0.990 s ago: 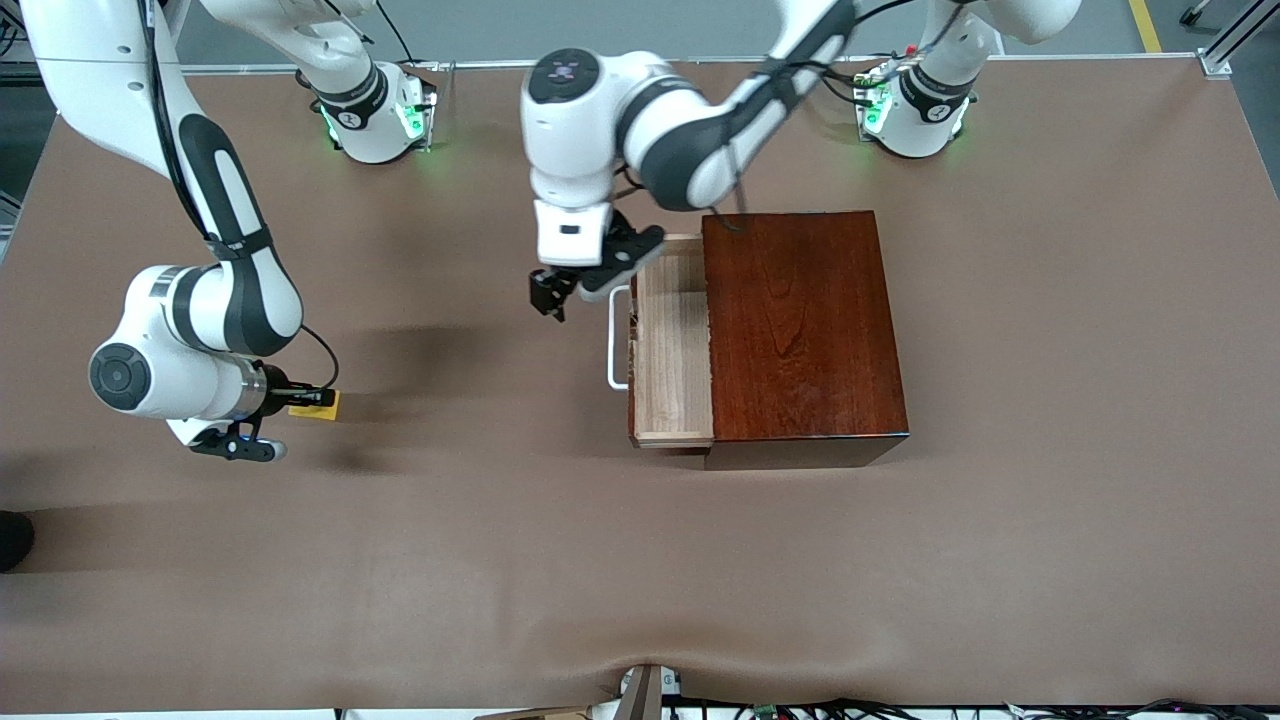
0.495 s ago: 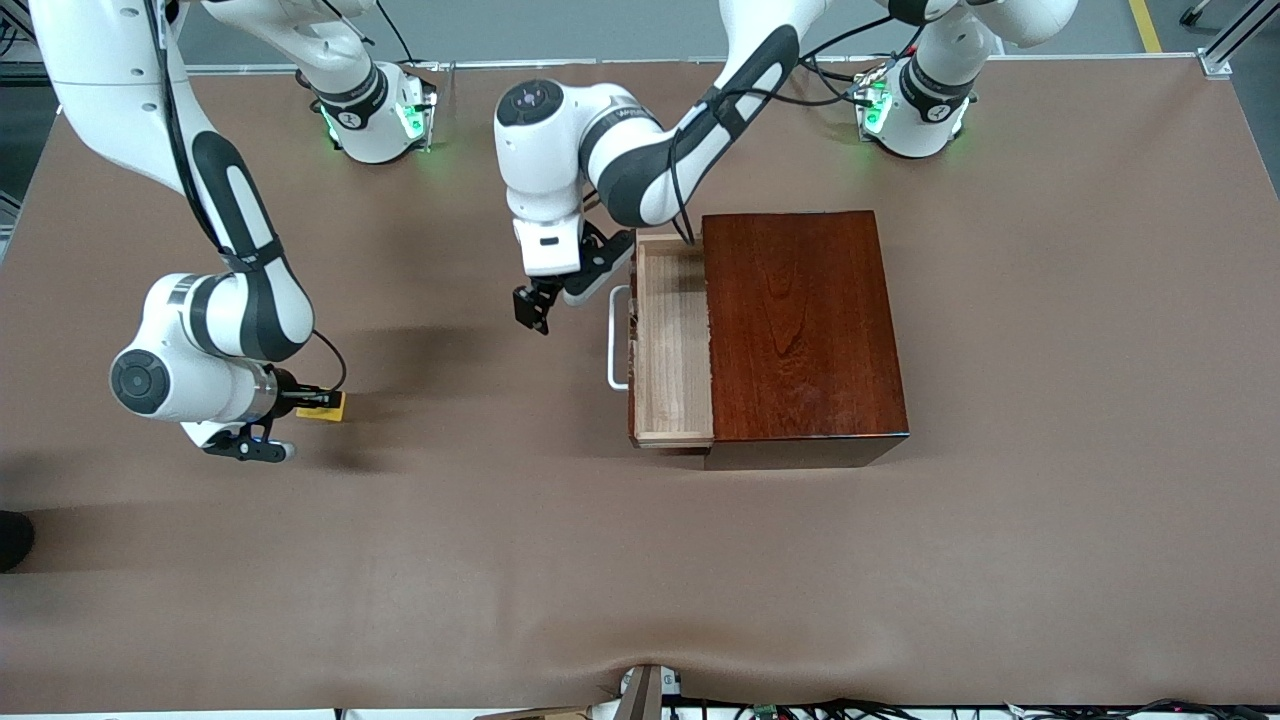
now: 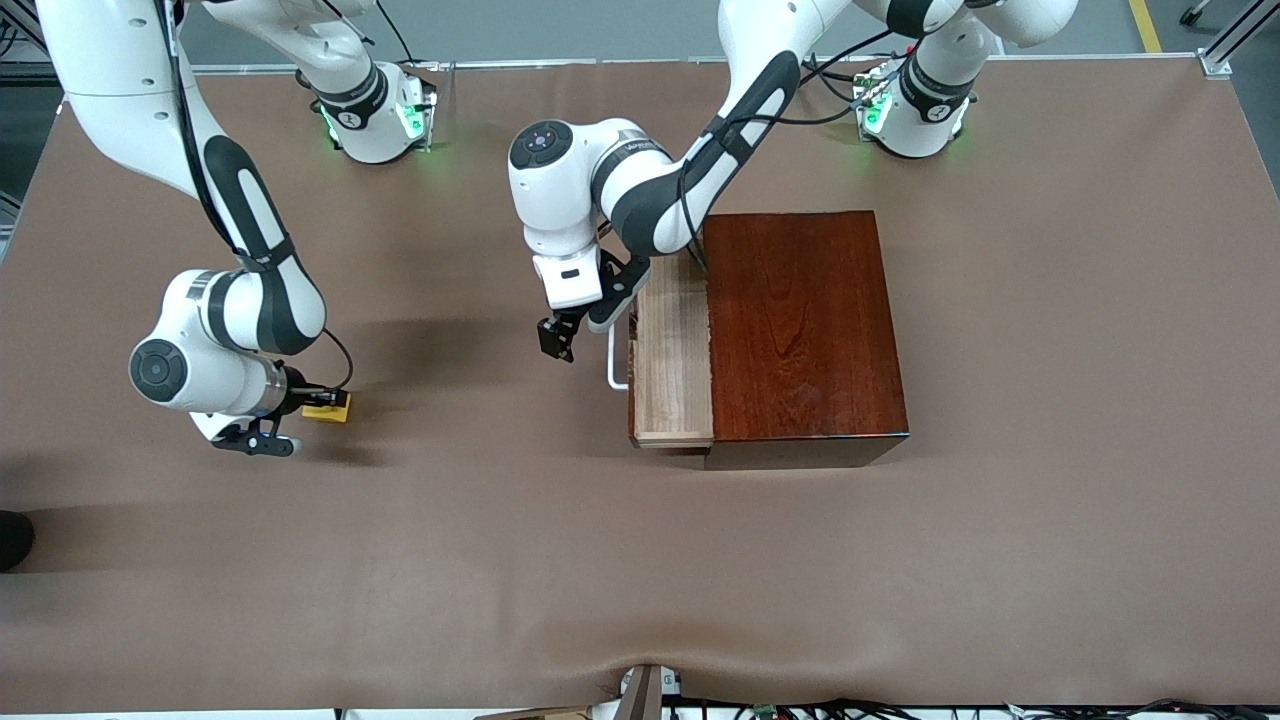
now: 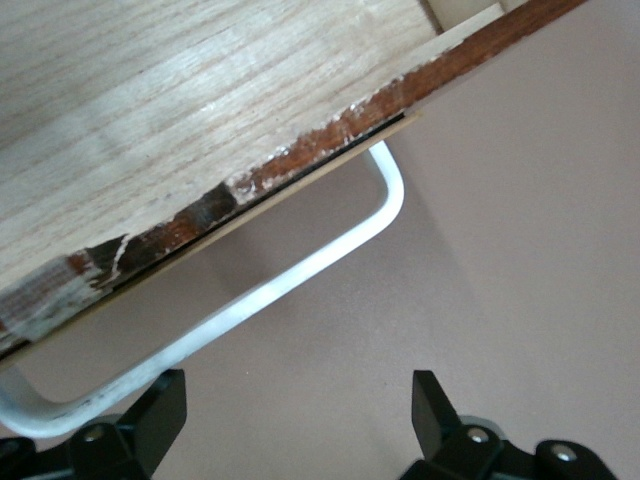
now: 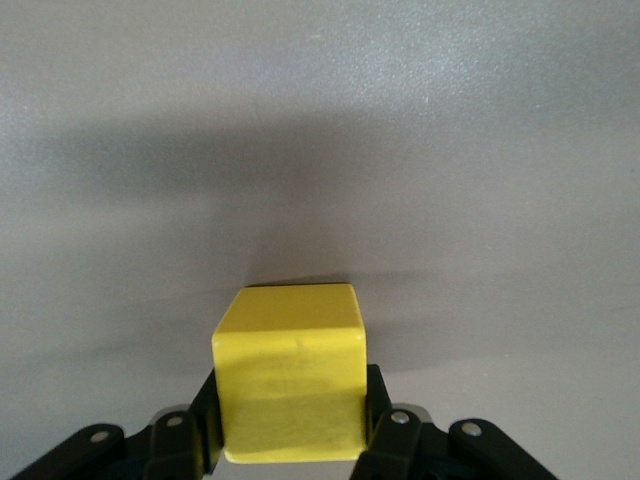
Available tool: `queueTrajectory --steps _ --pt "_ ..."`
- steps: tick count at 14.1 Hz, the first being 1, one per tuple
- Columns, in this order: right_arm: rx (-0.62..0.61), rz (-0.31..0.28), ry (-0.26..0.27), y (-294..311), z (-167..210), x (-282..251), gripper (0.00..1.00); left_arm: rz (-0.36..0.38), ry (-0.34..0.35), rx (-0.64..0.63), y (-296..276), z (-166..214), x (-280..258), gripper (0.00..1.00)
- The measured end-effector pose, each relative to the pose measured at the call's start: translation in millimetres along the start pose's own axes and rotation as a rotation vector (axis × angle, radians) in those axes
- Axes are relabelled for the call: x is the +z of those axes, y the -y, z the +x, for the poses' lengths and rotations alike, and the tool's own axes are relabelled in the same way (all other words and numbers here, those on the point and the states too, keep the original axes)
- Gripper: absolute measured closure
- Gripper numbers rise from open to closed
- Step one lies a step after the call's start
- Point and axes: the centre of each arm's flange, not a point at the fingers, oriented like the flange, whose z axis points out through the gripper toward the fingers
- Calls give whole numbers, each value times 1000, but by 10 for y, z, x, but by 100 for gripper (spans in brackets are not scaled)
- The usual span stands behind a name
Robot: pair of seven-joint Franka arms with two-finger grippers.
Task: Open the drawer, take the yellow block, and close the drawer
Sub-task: 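Push the drawer in with the left gripper while the right gripper drops the cube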
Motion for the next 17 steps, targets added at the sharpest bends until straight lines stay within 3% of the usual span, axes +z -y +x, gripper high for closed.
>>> queueTrajectory --steps 3,8,13,17 --pt "-3 0 -3 15 -2 22 42 2 -1 -2 4 -3 39 0" --pt "-15 2 -10 84 13 -12 0 7 -3 -27 -30 77 47 0" --pt "-31 10 53 192 108 -437 0 87 -48 -62 -50 362 100 0" --pt "-55 22 36 325 120 -1003 0 151 -85 -81 -55 624 137 0"
